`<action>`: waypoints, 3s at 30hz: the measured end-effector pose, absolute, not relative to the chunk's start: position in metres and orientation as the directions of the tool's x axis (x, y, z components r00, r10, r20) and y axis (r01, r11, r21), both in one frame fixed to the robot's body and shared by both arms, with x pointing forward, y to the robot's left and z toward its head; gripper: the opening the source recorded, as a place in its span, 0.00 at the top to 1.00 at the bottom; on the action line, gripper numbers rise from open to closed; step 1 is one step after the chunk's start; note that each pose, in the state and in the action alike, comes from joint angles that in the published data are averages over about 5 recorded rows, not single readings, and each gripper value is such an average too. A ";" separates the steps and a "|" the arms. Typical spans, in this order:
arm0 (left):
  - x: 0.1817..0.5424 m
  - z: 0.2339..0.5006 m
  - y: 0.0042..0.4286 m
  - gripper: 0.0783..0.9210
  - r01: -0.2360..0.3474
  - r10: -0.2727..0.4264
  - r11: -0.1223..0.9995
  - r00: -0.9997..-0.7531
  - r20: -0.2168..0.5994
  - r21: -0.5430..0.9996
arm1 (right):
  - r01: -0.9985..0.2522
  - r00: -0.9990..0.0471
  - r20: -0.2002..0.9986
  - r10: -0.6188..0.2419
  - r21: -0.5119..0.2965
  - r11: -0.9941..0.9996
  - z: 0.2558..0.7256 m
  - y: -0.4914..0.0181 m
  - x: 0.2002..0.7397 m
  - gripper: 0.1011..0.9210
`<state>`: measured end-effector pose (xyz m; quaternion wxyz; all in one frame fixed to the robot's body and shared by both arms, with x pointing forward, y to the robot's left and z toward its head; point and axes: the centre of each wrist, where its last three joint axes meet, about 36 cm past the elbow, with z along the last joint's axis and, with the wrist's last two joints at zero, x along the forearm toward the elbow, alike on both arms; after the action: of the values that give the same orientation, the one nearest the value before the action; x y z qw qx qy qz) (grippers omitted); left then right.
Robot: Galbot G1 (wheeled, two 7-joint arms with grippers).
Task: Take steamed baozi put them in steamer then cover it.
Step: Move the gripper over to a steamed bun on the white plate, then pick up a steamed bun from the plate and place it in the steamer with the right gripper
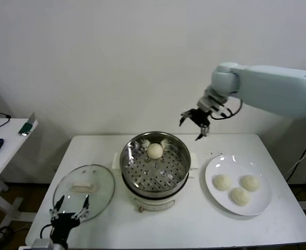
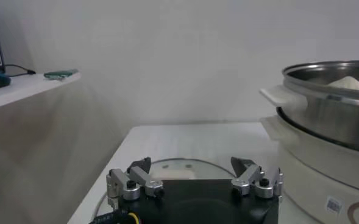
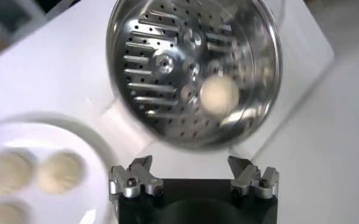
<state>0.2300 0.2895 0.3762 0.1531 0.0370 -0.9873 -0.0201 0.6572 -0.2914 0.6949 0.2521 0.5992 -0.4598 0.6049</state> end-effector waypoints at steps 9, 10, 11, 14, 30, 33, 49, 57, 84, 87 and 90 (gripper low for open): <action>0.230 0.378 0.291 0.12 -0.070 -0.081 0.996 -0.954 0.289 0.048 | -0.970 -0.148 0.967 -0.207 -0.183 -0.162 0.646 -0.358 0.612 0.12; 0.230 0.378 0.291 0.12 -0.071 -0.082 0.996 -0.954 0.288 0.048 | -0.975 -0.146 0.968 -0.202 -0.175 -0.137 0.639 -0.363 0.608 0.12; 0.230 0.378 0.292 0.12 -0.072 -0.083 0.996 -0.954 0.287 0.049 | -0.979 -0.144 0.970 -0.197 -0.168 -0.115 0.632 -0.367 0.604 0.12; 0.230 0.377 0.293 0.12 -0.074 -0.085 0.996 -0.955 0.284 0.051 | -0.987 -0.136 0.974 -0.183 -0.150 -0.062 0.610 -0.376 0.596 0.12; 0.228 0.376 0.297 0.12 -0.074 -0.088 0.996 -0.955 0.283 0.058 | -0.993 -0.112 0.984 -0.139 -0.108 0.041 0.514 -0.383 0.595 0.12; 0.228 0.376 0.297 0.12 -0.075 -0.089 0.995 -0.954 0.285 0.059 | -0.993 -0.113 0.985 -0.131 -0.108 0.046 0.500 -0.382 0.598 0.12; 0.228 0.375 0.299 0.12 -0.078 -0.092 0.995 -0.955 0.283 0.062 | -0.993 -0.108 0.987 -0.115 -0.101 0.059 0.450 -0.364 0.608 0.12; 0.229 0.376 0.300 0.12 -0.080 -0.095 0.995 -0.955 0.281 0.063 | -0.994 -0.099 0.988 -0.118 -0.092 0.062 0.448 -0.364 0.608 0.22; 0.234 0.378 0.295 0.12 -0.078 -0.087 0.996 -0.959 0.269 0.046 | -0.985 -0.170 0.971 -0.167 -0.174 -0.014 0.602 -0.334 0.640 0.30; 0.236 0.378 0.295 0.12 -0.076 -0.086 0.996 -0.960 0.268 0.046 | -0.978 -0.199 0.961 -0.193 -0.208 -0.029 0.645 -0.316 0.645 0.30; 0.237 0.377 0.295 0.12 -0.076 -0.085 0.996 -0.960 0.266 0.044 | -0.971 -0.220 0.948 -0.229 -0.236 -0.046 0.681 -0.291 0.647 0.30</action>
<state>0.2373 0.2948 0.3773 0.1349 0.0405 -0.9899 -0.0168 0.6473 -0.2914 0.6809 0.3614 0.5095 -0.5887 0.5131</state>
